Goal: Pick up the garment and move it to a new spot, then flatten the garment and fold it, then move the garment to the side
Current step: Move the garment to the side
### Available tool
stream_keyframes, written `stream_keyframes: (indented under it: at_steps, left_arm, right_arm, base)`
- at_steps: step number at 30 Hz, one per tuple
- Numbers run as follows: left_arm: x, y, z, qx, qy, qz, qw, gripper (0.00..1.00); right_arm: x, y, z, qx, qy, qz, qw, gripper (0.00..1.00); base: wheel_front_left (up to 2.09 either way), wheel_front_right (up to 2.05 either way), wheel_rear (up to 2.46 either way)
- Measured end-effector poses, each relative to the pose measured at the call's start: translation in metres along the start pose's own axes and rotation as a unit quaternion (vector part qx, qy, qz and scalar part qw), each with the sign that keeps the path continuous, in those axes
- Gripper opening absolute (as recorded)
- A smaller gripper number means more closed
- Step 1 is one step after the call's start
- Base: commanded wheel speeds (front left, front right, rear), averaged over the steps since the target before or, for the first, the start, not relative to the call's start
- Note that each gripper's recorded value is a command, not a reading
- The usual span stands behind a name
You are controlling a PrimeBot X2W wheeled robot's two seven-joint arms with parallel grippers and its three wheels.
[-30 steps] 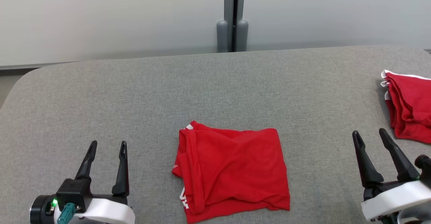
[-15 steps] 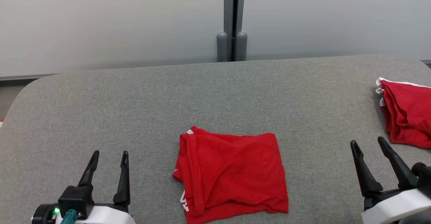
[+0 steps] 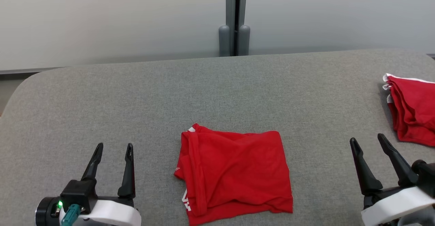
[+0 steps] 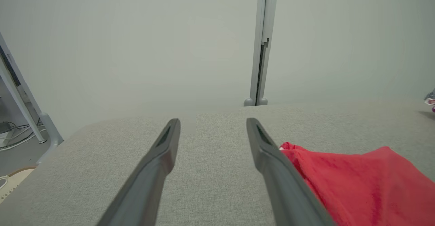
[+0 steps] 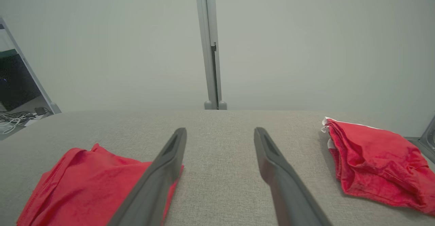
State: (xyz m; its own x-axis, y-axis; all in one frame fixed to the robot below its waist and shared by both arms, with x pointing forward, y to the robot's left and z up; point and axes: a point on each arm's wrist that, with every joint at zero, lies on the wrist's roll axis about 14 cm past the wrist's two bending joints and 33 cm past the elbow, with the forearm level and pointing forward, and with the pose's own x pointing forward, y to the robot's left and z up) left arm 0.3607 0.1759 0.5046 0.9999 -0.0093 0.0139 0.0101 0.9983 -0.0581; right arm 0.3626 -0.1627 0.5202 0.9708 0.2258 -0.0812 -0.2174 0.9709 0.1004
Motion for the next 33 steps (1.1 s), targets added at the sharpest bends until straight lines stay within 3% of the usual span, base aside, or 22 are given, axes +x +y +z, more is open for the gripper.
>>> stream_keyframes:
  at_steps: [7,13,19,20,21,26,33]
  left_arm:
    - [0.022,-0.004,0.01,-0.006,-0.019,-0.002,1.0,1.0]
    - [0.039,-0.002,0.01,-0.005,-0.029,0.003,1.0,1.0]
    - [0.049,0.006,0.002,-0.006,-0.026,0.019,0.999,1.0]
    - [0.05,0.007,0.002,-0.005,-0.027,0.02,0.999,1.0]
    - [0.052,0.007,0.001,-0.004,-0.026,0.021,0.999,1.0]
    - [0.057,0.005,-0.005,0.0,-0.023,0.017,1.0,1.0]
    - [0.08,-0.021,-0.004,0.003,-0.034,-0.024,0.999,1.0]
  right_arm:
    - [0.022,0.026,-0.045,0.008,0.073,0.054,0.996,1.0]
    - [0.035,0.063,-0.114,0.039,0.173,0.112,0.978,1.0]
    - [0.047,0.082,-0.157,0.071,0.227,0.131,0.962,1.0]
    - [0.05,0.084,-0.16,0.072,0.233,0.135,0.96,0.61]
    - [0.053,0.087,-0.162,0.074,0.232,0.14,0.96,0.0]
    - [0.059,0.09,-0.166,0.075,0.234,0.153,0.957,0.0]
    - [0.062,0.061,-0.152,0.047,0.206,0.134,0.968,0.0]
  base:
    - [0.0,0.0,0.0]
    - [0.0,0.0,0.0]
    - [0.0,0.0,0.0]
    - [0.0,0.0,0.0]
    - [0.0,0.0,0.0]
    - [0.0,0.0,0.0]
    - [0.0,0.0,0.0]
